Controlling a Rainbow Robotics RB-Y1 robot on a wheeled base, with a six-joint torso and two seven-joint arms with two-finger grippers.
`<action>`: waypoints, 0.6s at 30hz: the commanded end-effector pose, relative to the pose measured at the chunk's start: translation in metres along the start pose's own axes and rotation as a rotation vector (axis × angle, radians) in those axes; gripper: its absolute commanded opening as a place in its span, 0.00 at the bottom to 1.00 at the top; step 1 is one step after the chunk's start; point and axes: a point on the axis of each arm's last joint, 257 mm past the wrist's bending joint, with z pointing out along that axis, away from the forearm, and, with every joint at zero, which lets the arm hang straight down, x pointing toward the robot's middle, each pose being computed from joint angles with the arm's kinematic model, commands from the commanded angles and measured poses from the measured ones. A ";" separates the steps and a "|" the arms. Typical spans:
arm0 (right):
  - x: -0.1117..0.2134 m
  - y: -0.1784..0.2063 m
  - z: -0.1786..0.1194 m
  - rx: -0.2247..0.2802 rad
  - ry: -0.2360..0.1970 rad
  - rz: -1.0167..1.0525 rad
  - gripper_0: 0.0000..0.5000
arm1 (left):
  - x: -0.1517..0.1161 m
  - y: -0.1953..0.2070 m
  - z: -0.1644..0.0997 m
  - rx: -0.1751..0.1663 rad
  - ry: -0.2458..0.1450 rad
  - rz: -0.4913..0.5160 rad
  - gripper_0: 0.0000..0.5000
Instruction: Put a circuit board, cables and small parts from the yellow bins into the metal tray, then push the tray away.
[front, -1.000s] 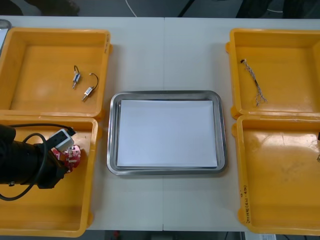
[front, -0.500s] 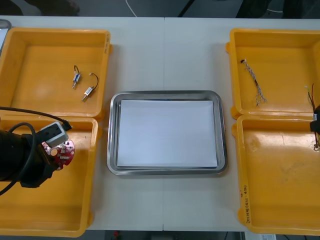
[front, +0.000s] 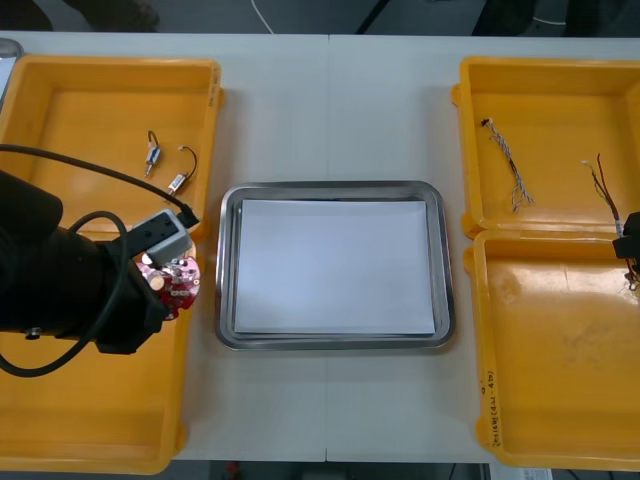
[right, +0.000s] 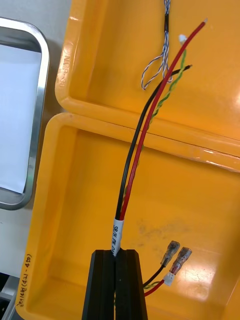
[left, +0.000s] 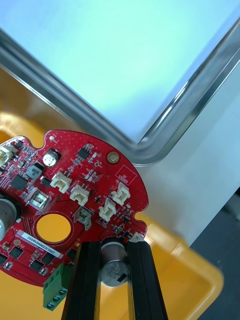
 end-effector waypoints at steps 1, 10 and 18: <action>-0.005 0.005 -0.006 0.034 -0.003 -0.187 0.00 | -0.039 -0.027 0.001 0.008 -0.051 0.055 0.00; 0.002 0.020 -0.001 0.015 0.018 -0.264 0.00 | -0.065 -0.051 0.022 0.050 -0.031 0.088 0.00; 0.004 0.017 0.003 0.036 0.029 -0.272 0.00 | -0.086 -0.056 0.056 0.033 -0.015 0.111 0.00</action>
